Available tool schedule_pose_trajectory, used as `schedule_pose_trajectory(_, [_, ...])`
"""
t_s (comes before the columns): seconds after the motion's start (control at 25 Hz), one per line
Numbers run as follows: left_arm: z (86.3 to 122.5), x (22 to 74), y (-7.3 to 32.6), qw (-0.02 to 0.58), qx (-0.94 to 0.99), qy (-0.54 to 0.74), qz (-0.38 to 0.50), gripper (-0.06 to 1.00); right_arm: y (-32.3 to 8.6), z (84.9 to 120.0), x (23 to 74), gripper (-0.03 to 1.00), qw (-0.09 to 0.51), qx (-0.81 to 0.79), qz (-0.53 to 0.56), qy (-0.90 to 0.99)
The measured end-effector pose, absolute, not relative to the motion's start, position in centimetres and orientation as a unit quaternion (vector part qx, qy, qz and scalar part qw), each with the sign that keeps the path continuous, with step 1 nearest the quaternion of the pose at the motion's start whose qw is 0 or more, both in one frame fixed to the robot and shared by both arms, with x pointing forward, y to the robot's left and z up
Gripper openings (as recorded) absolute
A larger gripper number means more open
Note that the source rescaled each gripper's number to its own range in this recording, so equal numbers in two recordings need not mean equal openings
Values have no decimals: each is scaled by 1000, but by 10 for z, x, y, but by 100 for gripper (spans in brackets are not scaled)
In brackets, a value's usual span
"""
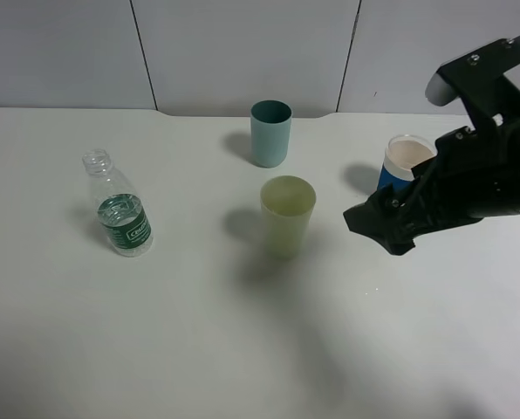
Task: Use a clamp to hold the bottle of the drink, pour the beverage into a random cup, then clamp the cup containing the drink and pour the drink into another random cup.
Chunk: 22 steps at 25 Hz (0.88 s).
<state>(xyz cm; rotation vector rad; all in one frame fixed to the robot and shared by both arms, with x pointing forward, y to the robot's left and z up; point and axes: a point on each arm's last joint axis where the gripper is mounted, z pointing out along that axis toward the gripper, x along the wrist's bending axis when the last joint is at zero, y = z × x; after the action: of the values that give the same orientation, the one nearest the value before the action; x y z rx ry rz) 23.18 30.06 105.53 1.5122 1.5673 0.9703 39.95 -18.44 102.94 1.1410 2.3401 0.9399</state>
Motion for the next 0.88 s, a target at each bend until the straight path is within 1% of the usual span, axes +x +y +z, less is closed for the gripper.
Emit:
schedule_pose_trajectory(0.36, [1055, 232, 301, 370, 589, 611, 378, 100, -176, 1003, 412, 100, 156, 417, 282, 850])
schedule_pose_trajectory(0.4, [1055, 232, 301, 370, 589, 611, 378, 100, -172, 992, 417, 100, 146, 422, 264, 855])
schedule_pose_trajectory(0.52, [1055, 232, 301, 370, 589, 611, 378, 100, -169, 984, 422, 100, 146, 419, 256, 859])
schedule_pose_trajectory(0.64, [1055, 232, 301, 370, 589, 611, 378, 100, -166, 973, 426, 100, 156, 407, 262, 861])
schedule_pose_trajectory(0.72, [1055, 232, 301, 370, 589, 611, 378, 100, -166, 971, 427, 100, 159, 406, 267, 859])
schedule_pose_trajectory(0.8, [1055, 232, 301, 370, 589, 611, 378, 100, -169, 956, 421, 100, 173, 398, 300, 850])
schedule_pose_trajectory(0.88, [1055, 232, 301, 370, 589, 611, 378, 100, -169, 952, 420, 100, 180, 395, 317, 843])
